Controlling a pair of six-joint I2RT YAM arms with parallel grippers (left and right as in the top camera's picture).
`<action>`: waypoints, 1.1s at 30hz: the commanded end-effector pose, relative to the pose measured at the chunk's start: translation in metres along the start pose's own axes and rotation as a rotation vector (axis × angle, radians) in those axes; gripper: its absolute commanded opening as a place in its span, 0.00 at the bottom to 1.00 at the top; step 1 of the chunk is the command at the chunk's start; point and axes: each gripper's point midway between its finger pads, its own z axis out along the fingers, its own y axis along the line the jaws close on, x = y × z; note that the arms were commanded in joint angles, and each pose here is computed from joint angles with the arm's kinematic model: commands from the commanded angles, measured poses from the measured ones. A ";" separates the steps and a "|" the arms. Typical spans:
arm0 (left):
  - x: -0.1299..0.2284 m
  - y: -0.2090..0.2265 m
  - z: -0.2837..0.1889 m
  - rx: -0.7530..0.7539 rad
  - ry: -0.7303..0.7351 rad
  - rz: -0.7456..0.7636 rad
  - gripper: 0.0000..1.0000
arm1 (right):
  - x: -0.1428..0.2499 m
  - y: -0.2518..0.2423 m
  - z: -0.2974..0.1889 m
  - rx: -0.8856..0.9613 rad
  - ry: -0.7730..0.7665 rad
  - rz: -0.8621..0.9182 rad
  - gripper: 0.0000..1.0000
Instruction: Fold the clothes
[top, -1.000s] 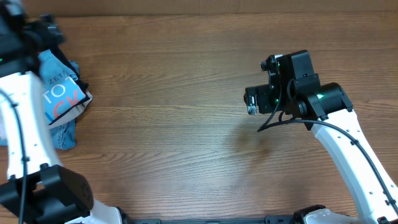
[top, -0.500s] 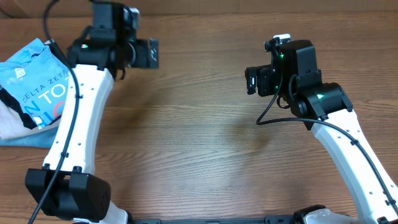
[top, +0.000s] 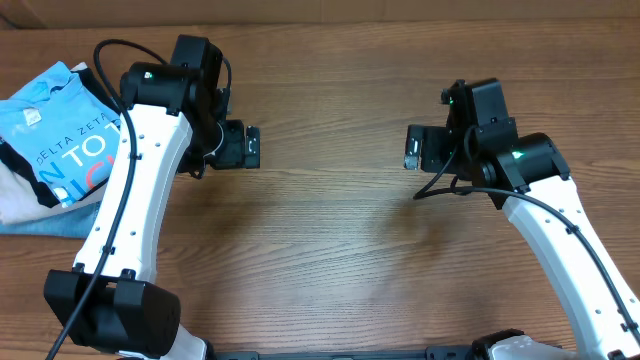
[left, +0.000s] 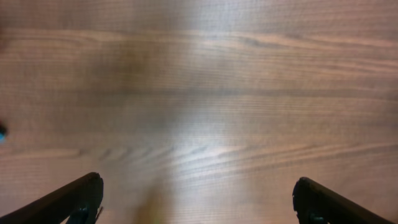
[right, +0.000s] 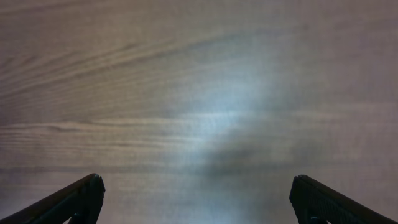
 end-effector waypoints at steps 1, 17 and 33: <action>0.008 -0.002 -0.007 0.008 0.004 -0.031 1.00 | 0.001 -0.005 -0.023 0.003 -0.036 0.090 1.00; 0.059 -0.013 -0.048 0.190 -0.544 0.195 1.00 | 0.043 -0.038 -0.078 -0.052 -0.356 0.140 1.00; 0.102 0.027 -0.078 0.068 -0.880 0.164 1.00 | 0.071 -0.054 -0.072 -0.025 -0.376 0.146 1.00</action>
